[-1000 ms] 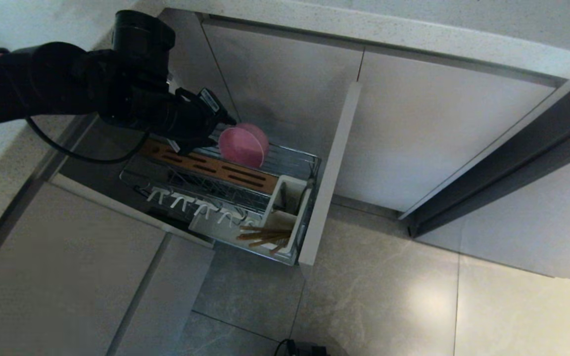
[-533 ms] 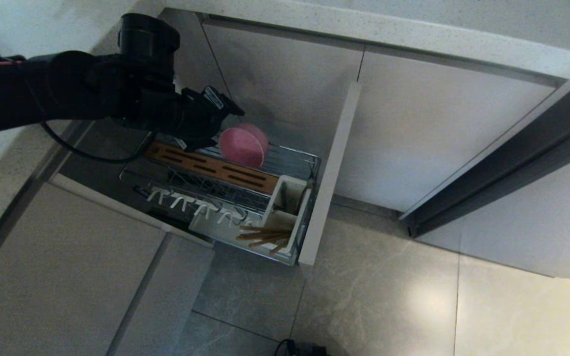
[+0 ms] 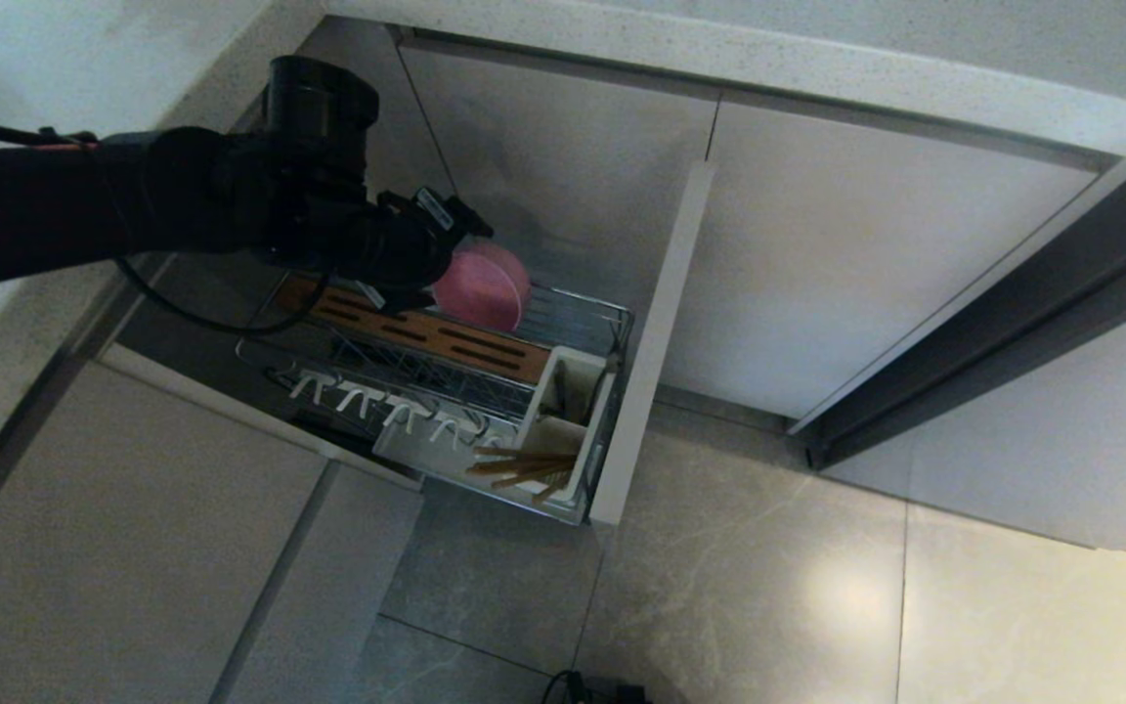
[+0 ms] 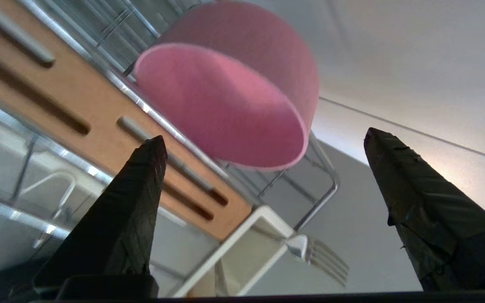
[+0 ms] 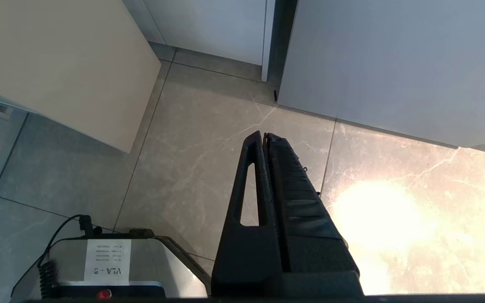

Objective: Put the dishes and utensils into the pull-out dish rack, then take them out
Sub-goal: Take the bowl out of the cupboard

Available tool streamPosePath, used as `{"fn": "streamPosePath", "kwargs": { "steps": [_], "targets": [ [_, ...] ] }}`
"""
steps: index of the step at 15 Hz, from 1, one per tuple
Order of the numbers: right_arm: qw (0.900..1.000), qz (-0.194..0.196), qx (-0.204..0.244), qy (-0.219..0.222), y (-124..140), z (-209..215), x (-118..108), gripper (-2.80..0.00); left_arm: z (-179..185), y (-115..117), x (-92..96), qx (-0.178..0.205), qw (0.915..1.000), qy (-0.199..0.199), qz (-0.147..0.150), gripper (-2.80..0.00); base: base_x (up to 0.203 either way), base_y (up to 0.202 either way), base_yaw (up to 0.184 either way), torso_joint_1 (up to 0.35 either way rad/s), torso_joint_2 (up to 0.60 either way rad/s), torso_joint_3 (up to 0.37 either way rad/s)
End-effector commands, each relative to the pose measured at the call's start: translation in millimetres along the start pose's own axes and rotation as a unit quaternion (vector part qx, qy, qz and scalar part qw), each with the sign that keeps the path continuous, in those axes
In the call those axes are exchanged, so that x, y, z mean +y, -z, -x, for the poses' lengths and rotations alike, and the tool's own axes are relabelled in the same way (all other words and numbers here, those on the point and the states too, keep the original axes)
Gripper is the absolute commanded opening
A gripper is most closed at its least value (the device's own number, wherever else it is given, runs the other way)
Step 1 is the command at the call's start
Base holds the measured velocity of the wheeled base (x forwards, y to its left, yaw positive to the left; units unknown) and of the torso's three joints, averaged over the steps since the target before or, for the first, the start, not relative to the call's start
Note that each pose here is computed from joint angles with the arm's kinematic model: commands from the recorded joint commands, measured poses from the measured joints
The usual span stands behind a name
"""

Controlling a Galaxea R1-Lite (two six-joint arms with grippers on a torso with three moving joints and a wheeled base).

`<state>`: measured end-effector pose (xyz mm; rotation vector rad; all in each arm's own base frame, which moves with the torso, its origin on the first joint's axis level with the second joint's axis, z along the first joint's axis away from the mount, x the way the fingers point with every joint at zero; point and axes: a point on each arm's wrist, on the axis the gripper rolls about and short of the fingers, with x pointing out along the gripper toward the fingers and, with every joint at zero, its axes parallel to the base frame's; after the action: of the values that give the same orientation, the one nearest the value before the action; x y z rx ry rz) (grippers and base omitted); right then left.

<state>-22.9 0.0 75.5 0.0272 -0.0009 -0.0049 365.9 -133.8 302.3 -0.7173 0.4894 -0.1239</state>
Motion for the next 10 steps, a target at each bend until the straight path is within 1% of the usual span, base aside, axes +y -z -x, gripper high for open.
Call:
{"fn": "streamPosePath", "kwargs": {
  "steps": [1,5,10],
  "targets": [
    [1.000,0.000,0.000,0.001,0,0,0,-2.80,-15,4,2.6,-0.001,1.0000,0.002,0.000,0.00,0.000,0.000,0.000,0.000,0.00,0.000],
    [1.000,0.000,0.000,0.000,0,0,0,-2.80,-30,7,4.9,-0.007,0.9999,0.010,-0.004,0.00,0.000,0.000,0.000,0.000,0.00,0.000],
    [1.000,0.000,0.000,0.000,0,0,0,-2.80,-48,10,6.9,-0.022,0.9991,0.024,-0.027,0.00,0.000,0.000,0.000,0.000,0.00,0.000]
  ]
}}
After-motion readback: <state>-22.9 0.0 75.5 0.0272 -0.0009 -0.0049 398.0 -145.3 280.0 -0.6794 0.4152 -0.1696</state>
